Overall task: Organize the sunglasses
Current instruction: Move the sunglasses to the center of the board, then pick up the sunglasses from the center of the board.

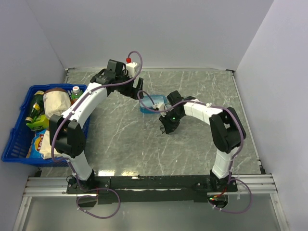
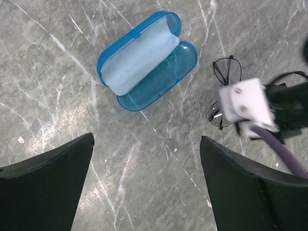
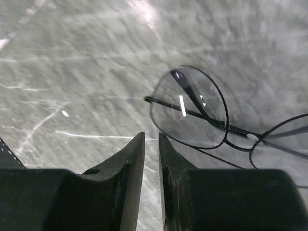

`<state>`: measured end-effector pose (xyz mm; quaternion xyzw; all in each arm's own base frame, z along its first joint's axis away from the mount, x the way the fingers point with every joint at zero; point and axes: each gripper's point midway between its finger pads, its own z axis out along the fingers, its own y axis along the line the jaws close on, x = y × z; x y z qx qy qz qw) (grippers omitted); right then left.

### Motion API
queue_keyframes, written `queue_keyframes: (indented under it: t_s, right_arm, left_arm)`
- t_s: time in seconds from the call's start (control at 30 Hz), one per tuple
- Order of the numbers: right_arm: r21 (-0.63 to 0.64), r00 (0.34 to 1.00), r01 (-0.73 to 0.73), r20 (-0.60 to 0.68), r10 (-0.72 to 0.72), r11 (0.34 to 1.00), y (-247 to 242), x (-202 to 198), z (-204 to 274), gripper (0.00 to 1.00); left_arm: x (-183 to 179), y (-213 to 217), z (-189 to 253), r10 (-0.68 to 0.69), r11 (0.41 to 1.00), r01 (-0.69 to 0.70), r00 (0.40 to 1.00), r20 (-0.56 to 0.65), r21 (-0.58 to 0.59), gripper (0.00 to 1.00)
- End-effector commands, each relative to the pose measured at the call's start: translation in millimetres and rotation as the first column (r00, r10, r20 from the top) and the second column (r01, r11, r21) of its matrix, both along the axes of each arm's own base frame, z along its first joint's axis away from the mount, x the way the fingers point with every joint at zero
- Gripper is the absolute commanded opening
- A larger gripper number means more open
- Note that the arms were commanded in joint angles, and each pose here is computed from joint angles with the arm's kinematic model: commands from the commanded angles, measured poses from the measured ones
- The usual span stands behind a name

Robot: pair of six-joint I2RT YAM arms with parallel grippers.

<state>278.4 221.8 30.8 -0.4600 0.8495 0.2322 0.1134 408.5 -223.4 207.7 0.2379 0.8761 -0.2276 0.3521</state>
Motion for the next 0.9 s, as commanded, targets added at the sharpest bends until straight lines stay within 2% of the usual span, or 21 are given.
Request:
queue_keyframes:
  t_s: [0.0,0.07,0.1,0.13,0.2,0.23,0.27,0.33,0.43,0.57,0.6,0.7,0.87]
  right_arm:
    - [0.064,0.974,-0.106,0.206,0.09,0.992,1.2,12.2,47.9,0.27]
    - [0.022,0.941,-0.191,0.288,0.177,0.981,-8.6,10.4,50.8,0.29]
    - [0.015,0.905,-0.22,0.376,0.198,0.975,-11.4,15.2,65.2,0.31]
    - [-0.033,0.868,-0.287,0.414,0.274,0.957,-19.9,9.1,56.9,0.32]
    - [-0.099,0.791,-0.325,0.517,0.327,0.941,-29.3,15.4,66.2,0.38]
    - [-0.147,0.749,-0.383,0.529,0.399,0.912,-35.9,9.6,55.7,0.41]
    - [-0.174,0.723,-0.39,0.551,0.418,0.904,-39.6,11.5,55.7,0.48]
    - [-0.208,0.65,-0.428,0.605,0.46,0.879,-40.2,11.3,57.6,0.52]
    - [-0.232,0.578,-0.456,0.656,0.485,0.859,-37.1,12.8,62.2,0.56]
    - [-0.271,0.516,-0.448,0.699,0.494,0.852,-35.0,24.0,66.0,0.63]
    - [-0.278,0.508,-0.449,0.702,0.499,0.849,-34.9,26.1,64.4,0.63]
    - [-0.316,0.458,-0.466,0.713,0.531,0.826,-34.1,30.7,55.0,0.63]
    - [-0.309,0.398,-0.541,0.725,0.562,0.782,-24.1,19.8,41.6,0.6]
  left_arm:
    - [2.9,2.7,25.6,0.019,0.999,-0.017,0.998,0.06,-0.035,0.96]
    - [5.7,6.1,28.8,0.025,0.999,-0.023,0.998,0.062,-0.035,0.97]
    - [6.1,8.4,31.2,0.027,0.999,-0.026,0.998,0.061,-0.032,0.96]
    - [8.3,13.1,32.4,0.033,0.999,-0.032,0.997,0.064,-0.027,0.96]
    - [10.5,18.9,32.2,0.042,0.999,-0.041,0.997,0.058,-0.019,0.97]
    - [13.9,26.8,33.3,0.037,0.999,-0.037,0.997,0.073,0.002,0.97]
    - [14.9,29.6,31.7,0.04,0.999,-0.041,0.997,0.068,0.002,0.96]
    - [13.8,35.3,30.1,0.024,1.0,-0.024,0.998,0.063,0.004,0.96]
    - [7.7,35.5,29.5,-0.03,0.999,0.028,0.996,0.082,0.024,0.96]
    - [11.7,43.1,31.4,0.009,0.999,-0.015,0.988,0.152,0.037,0.97]
    - [7.5,45.2,18.1,0.012,0.999,-0.018,0.991,0.135,0.045,0.96]
    - [3.3,47.6,8.9,0.014,0.999,-0.021,0.986,0.167,0.042,0.96]
    - [-6.1,46.0,-13.2,0.015,1.0,-0.018,0.992,0.124,0.025,0.97]
